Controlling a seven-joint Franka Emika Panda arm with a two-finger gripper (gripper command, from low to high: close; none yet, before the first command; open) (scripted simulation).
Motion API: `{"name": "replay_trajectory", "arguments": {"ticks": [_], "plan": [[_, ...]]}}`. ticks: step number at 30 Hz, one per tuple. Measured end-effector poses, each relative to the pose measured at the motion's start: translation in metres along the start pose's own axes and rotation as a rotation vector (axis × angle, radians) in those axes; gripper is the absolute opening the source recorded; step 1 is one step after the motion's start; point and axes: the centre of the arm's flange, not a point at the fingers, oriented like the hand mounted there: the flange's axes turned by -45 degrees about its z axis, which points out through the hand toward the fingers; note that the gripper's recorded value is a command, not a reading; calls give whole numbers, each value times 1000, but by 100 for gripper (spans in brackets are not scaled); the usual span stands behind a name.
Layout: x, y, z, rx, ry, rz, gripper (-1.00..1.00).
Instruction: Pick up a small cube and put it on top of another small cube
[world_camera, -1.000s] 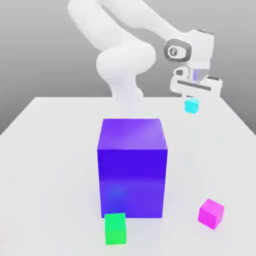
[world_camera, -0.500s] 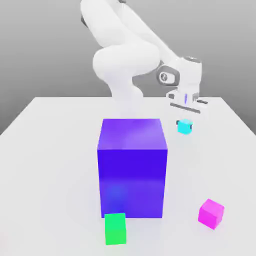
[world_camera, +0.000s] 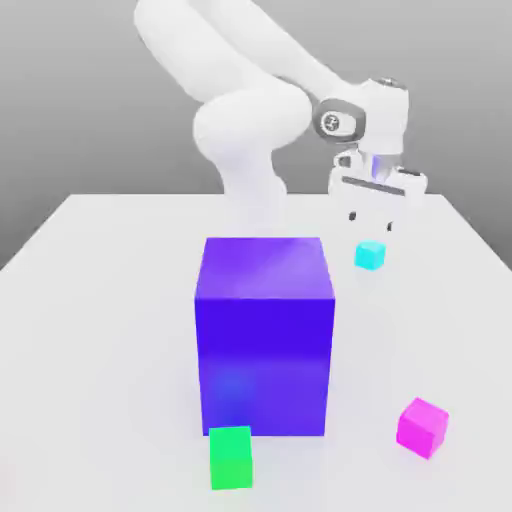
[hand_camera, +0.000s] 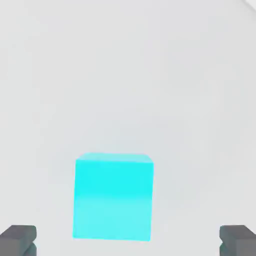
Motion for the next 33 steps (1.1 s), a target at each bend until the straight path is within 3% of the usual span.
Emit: {"name": "replay_trajectory", "arguments": {"ticks": [9, 17, 25, 33], "plan": [[-13, -23, -55, -21, -47, -318, 100], [8, -81, -106, 12, -100, -569, 100], [71, -159, -137, 76, -123, -781, 100], [176, -232, -131, 125, -95, -964, 100]]}}
